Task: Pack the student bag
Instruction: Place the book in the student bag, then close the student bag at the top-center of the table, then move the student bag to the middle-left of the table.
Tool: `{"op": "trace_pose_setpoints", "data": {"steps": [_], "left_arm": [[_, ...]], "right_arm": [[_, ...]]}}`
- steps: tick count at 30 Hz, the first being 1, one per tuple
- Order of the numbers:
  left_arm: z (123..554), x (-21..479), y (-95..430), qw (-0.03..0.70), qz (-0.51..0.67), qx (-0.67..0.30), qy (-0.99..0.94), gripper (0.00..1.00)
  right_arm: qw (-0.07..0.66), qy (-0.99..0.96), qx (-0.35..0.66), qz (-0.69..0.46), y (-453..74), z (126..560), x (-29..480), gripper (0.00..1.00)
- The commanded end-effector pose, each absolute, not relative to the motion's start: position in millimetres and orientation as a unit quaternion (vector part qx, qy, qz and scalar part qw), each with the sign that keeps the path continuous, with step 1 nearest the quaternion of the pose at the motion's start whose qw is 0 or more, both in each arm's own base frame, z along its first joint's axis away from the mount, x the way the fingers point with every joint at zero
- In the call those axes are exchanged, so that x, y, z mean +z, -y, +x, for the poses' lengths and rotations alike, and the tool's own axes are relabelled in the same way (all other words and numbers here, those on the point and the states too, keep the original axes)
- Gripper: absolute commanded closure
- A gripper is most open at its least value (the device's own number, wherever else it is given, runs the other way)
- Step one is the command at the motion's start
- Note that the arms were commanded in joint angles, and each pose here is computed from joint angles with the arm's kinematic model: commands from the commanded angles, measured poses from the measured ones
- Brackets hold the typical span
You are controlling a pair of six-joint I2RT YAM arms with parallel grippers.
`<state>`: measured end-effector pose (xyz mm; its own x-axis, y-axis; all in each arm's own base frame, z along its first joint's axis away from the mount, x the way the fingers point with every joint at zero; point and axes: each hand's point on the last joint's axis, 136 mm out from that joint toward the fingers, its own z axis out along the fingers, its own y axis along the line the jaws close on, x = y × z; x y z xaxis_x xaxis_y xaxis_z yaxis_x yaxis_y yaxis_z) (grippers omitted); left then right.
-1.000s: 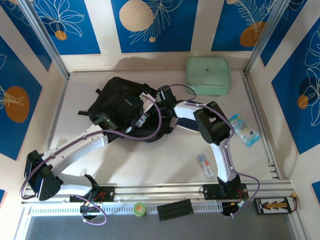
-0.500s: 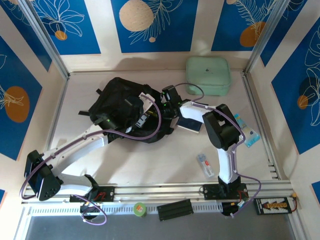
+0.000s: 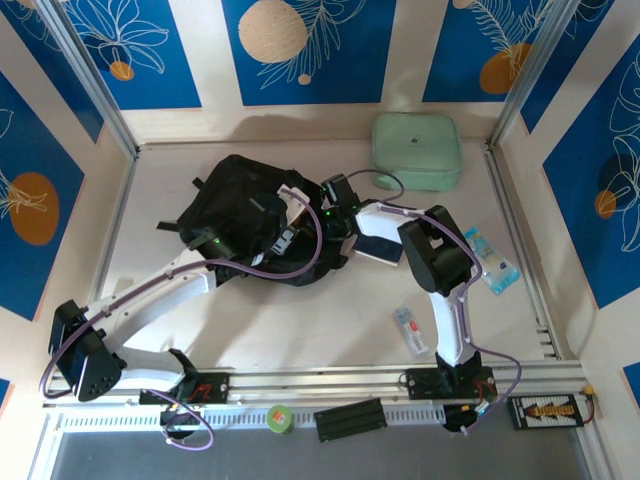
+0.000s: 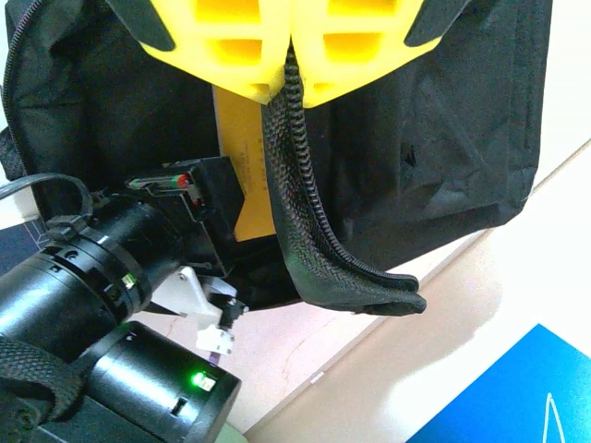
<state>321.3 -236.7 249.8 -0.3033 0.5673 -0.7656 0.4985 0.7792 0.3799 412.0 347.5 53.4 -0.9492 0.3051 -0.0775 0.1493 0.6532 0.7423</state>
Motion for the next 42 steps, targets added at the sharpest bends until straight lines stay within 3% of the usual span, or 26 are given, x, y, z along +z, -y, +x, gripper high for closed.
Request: {"op": "trace_pose_setpoints", "data": {"steps": [1,11,16,21,26,32,35,38,42], "left_arm": [[324.9,253.6,240.2,0.503,0.319,0.026,-0.803,1.00],[335.3,215.4,207.4,0.464,0.293,0.063,-0.833,1.00],[326.0,183.2,212.4,0.410,0.314,0.038,-0.855,1.00],[312.1,165.6,232.9,0.354,0.298,-0.037,-0.886,0.74],[306.3,167.6,250.1,0.315,0.272,-0.099,-0.904,0.54],[286.5,200.1,284.3,0.342,0.303,-0.239,-0.857,0.19],[287.3,215.0,280.7,0.371,0.295,-0.252,-0.844,0.12],[307.8,207.4,253.1,0.384,0.232,-0.208,-0.869,0.07],[333.5,167.3,212.5,0.332,0.097,-0.188,-0.919,0.07]], "right_arm": [[0.096,-0.886,0.446,0.080,-374.1,415.2,59.3,0.88],[0.101,-0.860,0.498,0.045,-376.5,421.3,89.2,0.86],[0.128,-0.850,0.510,0.026,-336.0,404.2,128.6,0.73],[0.176,-0.863,0.472,0.045,-271.1,375.4,149.1,0.55],[0.195,-0.897,0.368,0.149,-179.4,348.9,113.2,0.40],[0.189,-0.899,0.343,0.196,-135.3,339.5,97.6,0.35],[0.192,-0.901,0.330,0.204,-131.4,344.8,95.6,0.35],[0.181,-0.903,0.326,0.214,-132.2,352.3,89.8,0.35],[0.161,-0.904,0.325,0.228,-137.8,359.6,76.7,0.36]]}}
